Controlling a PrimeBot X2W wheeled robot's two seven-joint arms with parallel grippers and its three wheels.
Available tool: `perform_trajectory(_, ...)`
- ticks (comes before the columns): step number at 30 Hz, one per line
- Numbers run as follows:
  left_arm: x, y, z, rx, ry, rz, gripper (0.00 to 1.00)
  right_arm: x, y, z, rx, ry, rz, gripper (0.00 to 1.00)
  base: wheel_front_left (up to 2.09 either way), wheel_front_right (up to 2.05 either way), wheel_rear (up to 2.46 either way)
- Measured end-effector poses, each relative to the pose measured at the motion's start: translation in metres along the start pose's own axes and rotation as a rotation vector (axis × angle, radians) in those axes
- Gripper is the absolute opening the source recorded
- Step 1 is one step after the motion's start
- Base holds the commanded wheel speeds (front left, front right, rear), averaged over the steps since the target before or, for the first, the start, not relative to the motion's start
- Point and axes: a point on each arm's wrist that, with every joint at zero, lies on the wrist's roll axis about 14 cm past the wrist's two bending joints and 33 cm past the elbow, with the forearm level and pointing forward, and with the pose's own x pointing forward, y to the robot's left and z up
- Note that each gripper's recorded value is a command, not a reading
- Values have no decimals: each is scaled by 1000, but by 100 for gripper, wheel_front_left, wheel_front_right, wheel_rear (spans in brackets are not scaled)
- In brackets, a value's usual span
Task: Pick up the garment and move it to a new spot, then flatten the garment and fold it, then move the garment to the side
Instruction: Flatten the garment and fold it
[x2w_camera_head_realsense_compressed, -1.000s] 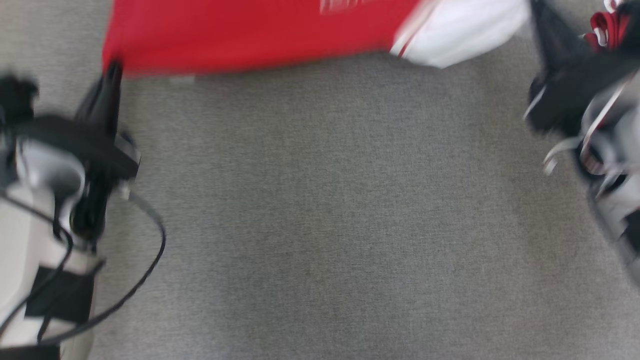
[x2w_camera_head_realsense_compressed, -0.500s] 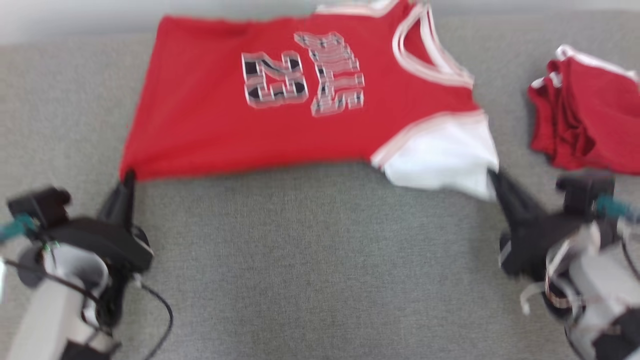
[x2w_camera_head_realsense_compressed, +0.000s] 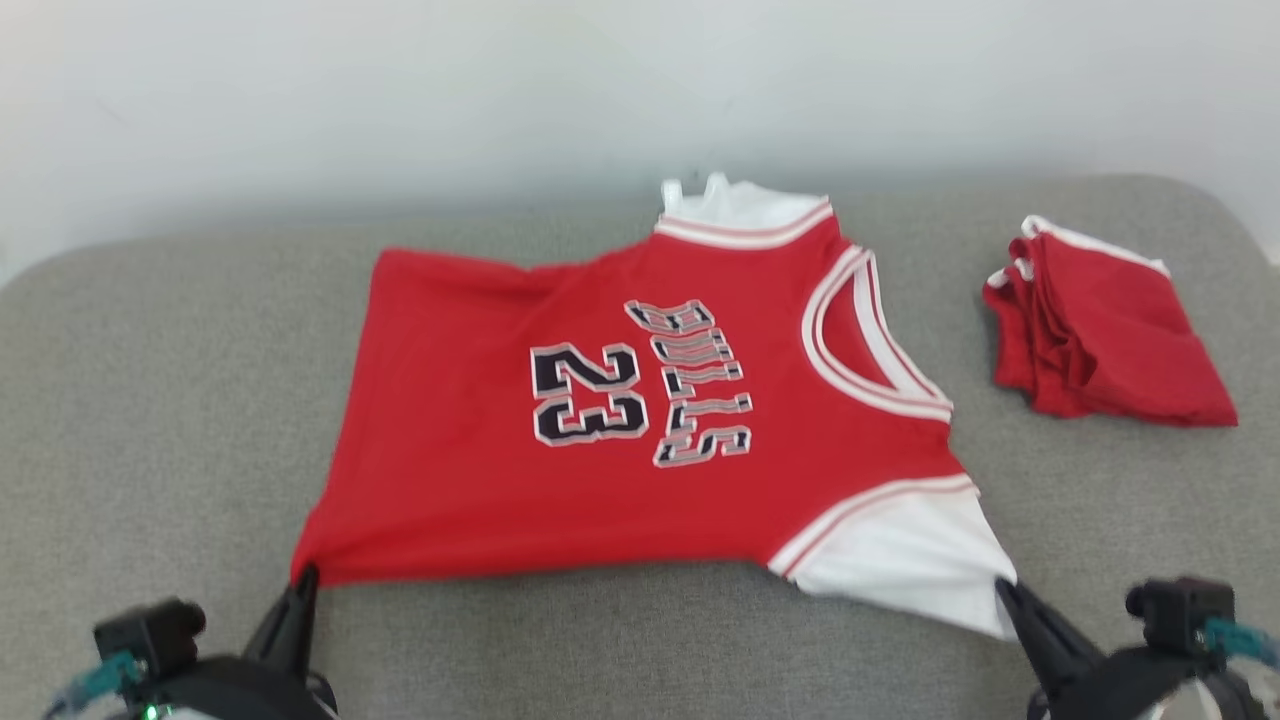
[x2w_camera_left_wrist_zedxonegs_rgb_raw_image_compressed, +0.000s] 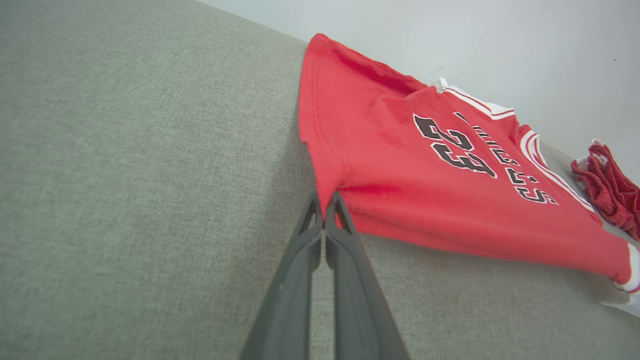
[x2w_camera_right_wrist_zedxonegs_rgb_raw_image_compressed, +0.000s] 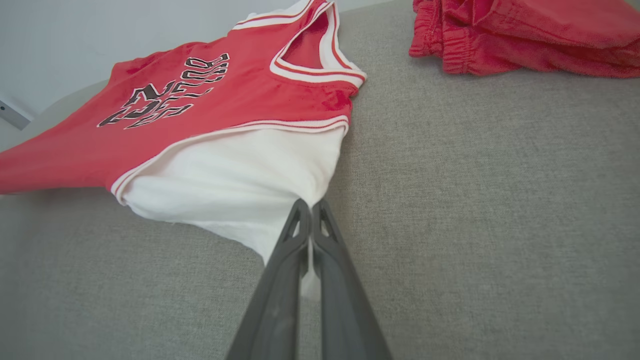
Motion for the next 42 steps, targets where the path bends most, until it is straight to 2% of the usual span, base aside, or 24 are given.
perform_trajectory(6, -35, -16, -17, 27, 10, -26, 0, -42, -5, -20, 11, 52, -31, 0, 0, 0, 0)
perform_trajectory(9, -48, -12, -21, 34, 14, -15, 0, -52, -4, -25, 12, 76, -33, 0, 0, 0, 0)
perform_trajectory(13, -56, -7, -24, 23, 22, 9, 0, -53, -4, -23, -7, 94, -34, 0, 0, 0, 0)
perform_trajectory(29, -61, -13, -62, 6, 177, 29, 0, -56, -3, -66, -27, 324, -51, 0, 0, 0, 0)
perform_trajectory(42, -60, -9, -71, -4, 218, 56, 0, -56, -5, -77, -25, 391, -64, 0, 0, 0, 0)
